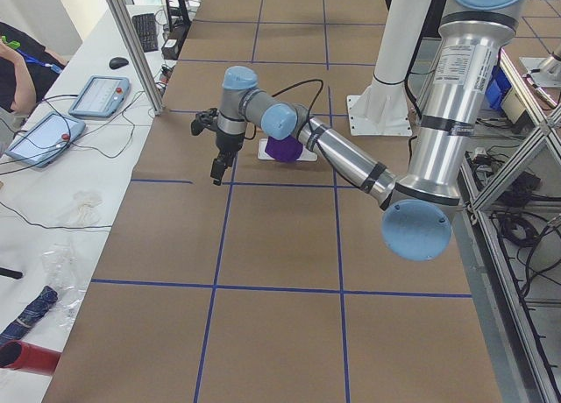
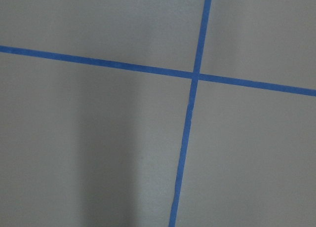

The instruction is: Hang towel on rack

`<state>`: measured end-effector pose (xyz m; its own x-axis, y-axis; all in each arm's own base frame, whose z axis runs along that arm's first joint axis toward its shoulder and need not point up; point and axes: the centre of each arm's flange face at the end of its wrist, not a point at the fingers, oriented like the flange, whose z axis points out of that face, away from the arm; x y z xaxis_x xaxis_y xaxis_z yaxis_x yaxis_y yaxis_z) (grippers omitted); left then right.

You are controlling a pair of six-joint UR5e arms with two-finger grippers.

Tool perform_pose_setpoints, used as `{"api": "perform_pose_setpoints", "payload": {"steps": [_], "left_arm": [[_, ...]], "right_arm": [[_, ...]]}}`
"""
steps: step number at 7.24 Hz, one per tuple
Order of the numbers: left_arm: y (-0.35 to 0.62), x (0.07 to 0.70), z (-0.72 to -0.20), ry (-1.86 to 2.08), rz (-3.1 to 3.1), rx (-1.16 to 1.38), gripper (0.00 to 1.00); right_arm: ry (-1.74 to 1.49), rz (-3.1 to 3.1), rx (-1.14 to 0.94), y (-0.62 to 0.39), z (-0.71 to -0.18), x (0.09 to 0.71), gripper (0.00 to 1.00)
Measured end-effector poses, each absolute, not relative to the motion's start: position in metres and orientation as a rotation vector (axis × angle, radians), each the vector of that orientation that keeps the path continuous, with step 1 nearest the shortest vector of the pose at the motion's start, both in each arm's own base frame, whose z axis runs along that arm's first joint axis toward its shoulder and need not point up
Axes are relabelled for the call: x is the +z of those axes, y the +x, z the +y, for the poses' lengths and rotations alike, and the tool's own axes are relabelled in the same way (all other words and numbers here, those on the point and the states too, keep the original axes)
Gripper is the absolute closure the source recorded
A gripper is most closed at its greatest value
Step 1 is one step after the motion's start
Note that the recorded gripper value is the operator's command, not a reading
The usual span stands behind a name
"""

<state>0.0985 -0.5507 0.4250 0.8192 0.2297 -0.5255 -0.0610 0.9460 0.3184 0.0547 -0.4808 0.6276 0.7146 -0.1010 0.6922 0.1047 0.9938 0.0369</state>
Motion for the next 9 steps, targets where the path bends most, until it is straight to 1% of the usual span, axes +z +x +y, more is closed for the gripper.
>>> {"api": "perform_pose_setpoints", "payload": {"steps": [2, 4, 5, 7, 9], "left_arm": [[0.024, 0.506, -0.557, 0.214, 0.646, 0.197, 0.0], [-0.042, 0.589, -0.547, 0.144, 0.697, 0.199, 0.0], [-0.06, 0.618, -0.537, 0.112, 0.707, 0.181, 0.0], [-0.072, 0.647, -0.515, 0.06, 0.716, 0.126, 0.0], [-0.073, 0.648, -0.508, 0.033, 0.719, 0.051, 0.0]], "right_arm": [[0.01, -0.781, -0.096, 0.061, -0.481, 0.629, 0.0], [0.019, -0.791, -0.086, 0.065, -0.482, 0.628, 0.0], [0.022, -0.793, -0.082, 0.067, -0.482, 0.627, 0.0], [0.026, -0.81, -0.078, 0.068, -0.482, 0.626, 0.0], [0.025, -0.83, -0.075, 0.067, -0.481, 0.626, 0.0]]}}
